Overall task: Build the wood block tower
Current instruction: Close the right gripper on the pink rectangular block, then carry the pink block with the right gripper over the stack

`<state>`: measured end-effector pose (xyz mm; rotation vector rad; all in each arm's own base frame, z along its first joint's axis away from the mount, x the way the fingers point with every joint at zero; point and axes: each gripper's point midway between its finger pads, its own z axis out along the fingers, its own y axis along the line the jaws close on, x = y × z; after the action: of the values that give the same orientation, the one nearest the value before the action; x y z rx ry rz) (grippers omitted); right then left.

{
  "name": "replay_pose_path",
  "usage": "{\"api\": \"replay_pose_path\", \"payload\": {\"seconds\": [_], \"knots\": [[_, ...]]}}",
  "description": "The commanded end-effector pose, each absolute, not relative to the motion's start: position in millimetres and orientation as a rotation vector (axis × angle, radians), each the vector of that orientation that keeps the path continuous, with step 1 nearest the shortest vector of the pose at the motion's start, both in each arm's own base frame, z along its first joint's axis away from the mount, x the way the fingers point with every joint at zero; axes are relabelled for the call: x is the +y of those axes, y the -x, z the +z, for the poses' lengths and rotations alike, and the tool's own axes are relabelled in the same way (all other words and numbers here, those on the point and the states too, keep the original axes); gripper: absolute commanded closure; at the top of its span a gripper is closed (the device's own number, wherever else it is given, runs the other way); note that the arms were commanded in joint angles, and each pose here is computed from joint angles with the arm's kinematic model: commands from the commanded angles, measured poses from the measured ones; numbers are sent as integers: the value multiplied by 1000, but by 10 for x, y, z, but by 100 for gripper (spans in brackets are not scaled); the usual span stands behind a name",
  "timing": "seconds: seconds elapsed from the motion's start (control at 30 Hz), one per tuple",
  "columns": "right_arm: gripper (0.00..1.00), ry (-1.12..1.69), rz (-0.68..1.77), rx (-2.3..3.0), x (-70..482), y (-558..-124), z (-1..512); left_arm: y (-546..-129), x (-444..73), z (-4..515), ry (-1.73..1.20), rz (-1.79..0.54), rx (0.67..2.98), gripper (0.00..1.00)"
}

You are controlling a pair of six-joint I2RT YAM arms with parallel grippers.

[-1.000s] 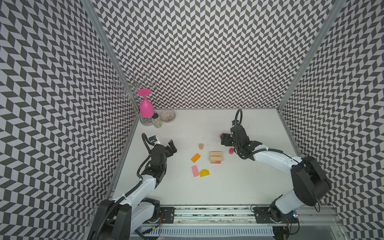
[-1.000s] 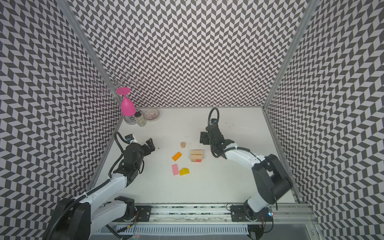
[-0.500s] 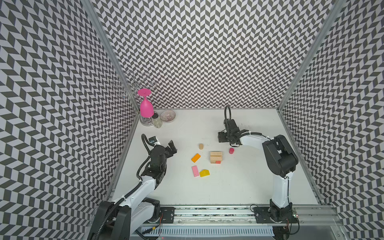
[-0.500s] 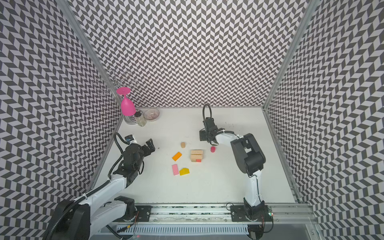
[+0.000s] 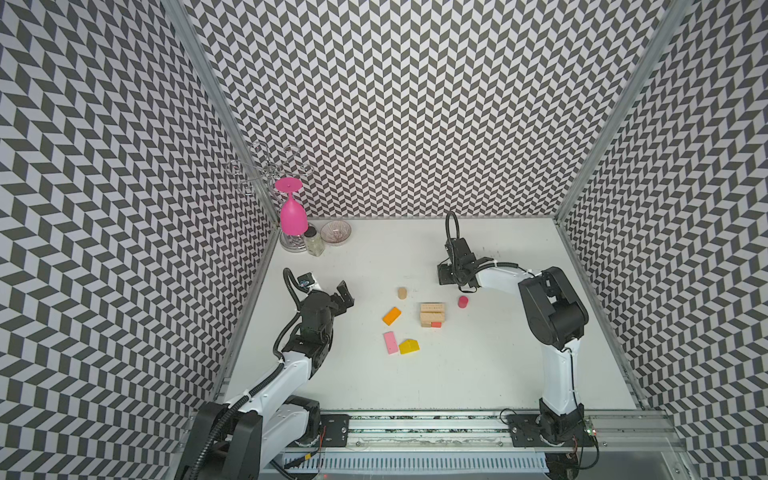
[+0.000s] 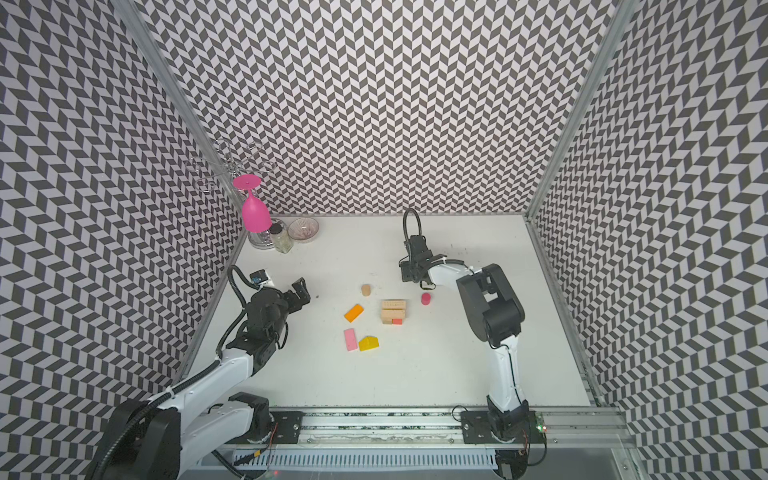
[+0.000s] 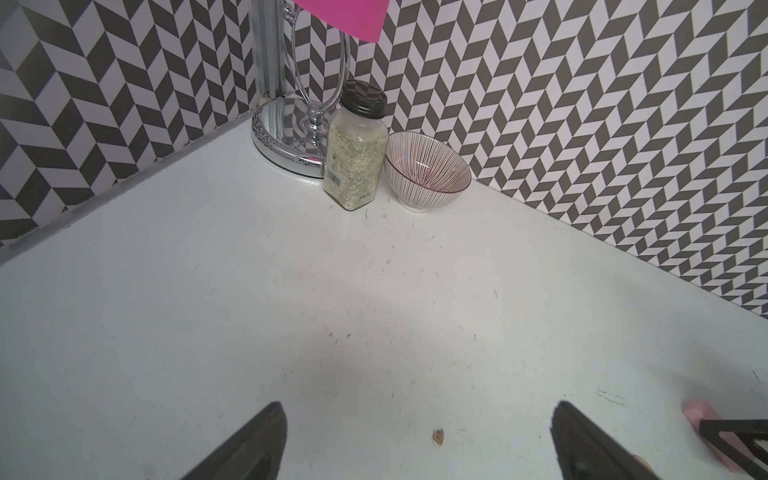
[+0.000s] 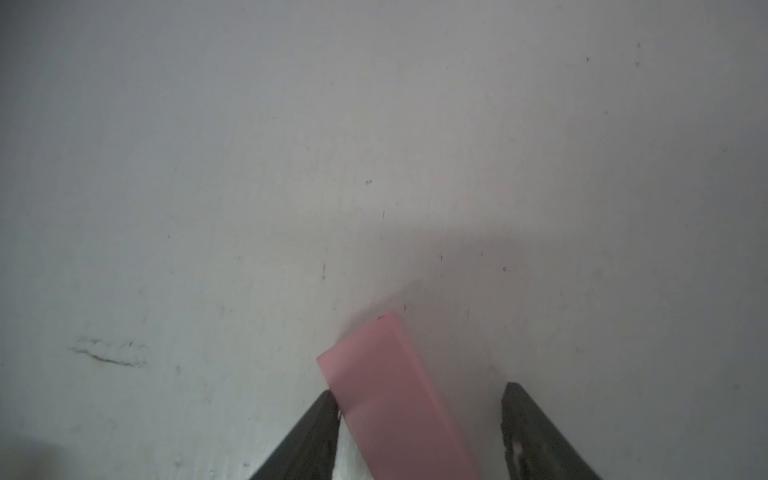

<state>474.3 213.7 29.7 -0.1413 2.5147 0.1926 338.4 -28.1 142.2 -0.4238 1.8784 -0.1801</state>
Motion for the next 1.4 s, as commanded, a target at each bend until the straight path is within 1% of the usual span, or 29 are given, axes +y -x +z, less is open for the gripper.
{"api": "replay_pose_path", "payload": {"seconds": [0.0,0.17,0.27,0.37,0.47,0.53,0.6,0.7,0.9,1.07,1.13,1.23,1.33,1.37], "knots": [[42,146,153,2535,2108,-4758,167,-3431,-297,1501,434,-199,1854,0],[49,140,143,2542,2101,-4767,141,-3438,-296,1507,435,-197,1853,0],[57,139,141,2544,2095,-4757,132,-3435,-295,1509,434,-198,1852,0],[62,127,130,2537,2063,-4727,154,-3426,-293,1527,433,-201,1841,0],[69,87,119,2525,2013,-4706,239,-3428,-278,1538,440,-196,1833,0],[70,80,150,2506,2031,-4689,318,-3437,-283,1538,438,-196,1834,0],[76,65,162,2495,2026,-4660,396,-3443,-311,1548,419,-207,1834,0],[80,23,160,2477,1958,-4594,528,-3427,-352,1573,391,-229,1823,0],[81,-20,268,2380,2001,-4323,947,-3355,-391,1654,358,-264,1781,0],[81,-20,283,2319,2076,-4017,1263,-3313,-398,1677,351,-275,1763,0],[83,-20,306,2302,2133,-3881,1359,-3322,-397,1665,356,-271,1770,0],[84,-2,350,2268,2263,-3674,1442,-3340,-405,1649,355,-268,1783,0],[91,-13,394,2267,2338,-3528,1449,-3329,-407,1655,353,-271,1780,0],[96,-18,409,2274,2366,-3488,1444,-3319,-399,1655,356,-271,1777,0]]}}
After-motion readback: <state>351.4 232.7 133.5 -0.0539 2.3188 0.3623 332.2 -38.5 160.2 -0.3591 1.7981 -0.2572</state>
